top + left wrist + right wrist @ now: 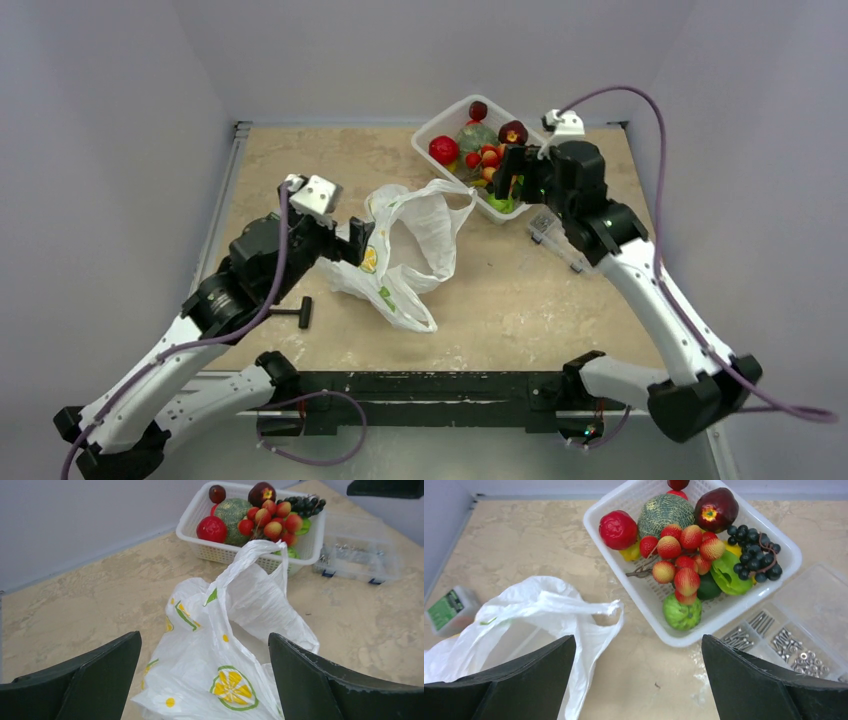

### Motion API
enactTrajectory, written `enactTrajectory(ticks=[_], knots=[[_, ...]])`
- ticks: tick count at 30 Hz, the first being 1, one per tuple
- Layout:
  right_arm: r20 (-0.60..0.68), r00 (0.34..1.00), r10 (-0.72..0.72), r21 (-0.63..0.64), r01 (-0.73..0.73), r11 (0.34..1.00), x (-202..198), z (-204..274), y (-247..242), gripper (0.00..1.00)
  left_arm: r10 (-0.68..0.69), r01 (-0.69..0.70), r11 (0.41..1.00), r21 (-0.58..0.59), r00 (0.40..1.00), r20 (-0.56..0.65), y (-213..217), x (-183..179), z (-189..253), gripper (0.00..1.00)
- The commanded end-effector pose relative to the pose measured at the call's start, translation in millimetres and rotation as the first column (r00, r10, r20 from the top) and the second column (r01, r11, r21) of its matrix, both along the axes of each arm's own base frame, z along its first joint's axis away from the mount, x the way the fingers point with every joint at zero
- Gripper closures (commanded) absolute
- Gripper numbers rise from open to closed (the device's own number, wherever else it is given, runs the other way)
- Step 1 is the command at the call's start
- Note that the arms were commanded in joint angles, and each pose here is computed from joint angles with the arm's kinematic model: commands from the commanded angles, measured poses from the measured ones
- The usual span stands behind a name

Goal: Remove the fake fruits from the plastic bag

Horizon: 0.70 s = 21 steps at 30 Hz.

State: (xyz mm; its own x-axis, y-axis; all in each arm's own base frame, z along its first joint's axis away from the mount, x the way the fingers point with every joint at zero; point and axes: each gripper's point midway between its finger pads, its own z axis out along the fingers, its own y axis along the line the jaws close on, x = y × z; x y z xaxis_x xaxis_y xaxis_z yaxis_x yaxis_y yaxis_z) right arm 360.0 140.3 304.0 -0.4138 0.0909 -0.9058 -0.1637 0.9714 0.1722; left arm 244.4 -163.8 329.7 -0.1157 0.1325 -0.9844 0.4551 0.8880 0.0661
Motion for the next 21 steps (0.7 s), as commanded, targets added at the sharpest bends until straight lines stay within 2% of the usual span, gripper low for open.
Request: enactTrajectory(ticks=[1, 9, 16, 21], knots=[[0.081, 0.997, 0.011, 0.129, -0.022, 0.991, -47.5, 23.4, -10.9, 0.01, -0.029, 0.030, 0.973, -0.229, 1.000, 0.004, 17.0, -38.9, 51.0, 0.00], [0.231, 0.973, 0.005, 0.183, -0.049, 0.982, -116.3, 64.5, -40.8, 0.01, 0.077, -0.096, 0.935, -0.341, 0.995, -0.068, 71.3, -77.5, 49.0, 0.00], [0.307, 0.945, -0.109, 0.236, 0.036, 0.971, -146.9, 93.2, -72.5, 0.01, 0.116, -0.135, 0.905, -0.403, 0.991, -0.070, 99.3, -98.8, 51.9, 0.00], [0.386, 0.895, -0.224, 0.337, 0.089, 0.937, -162.3, 107.6, -94.0, 0.01, 0.151, -0.166, 0.904, -0.394, 0.986, -0.069, 108.6, -99.8, 50.6, 0.00]])
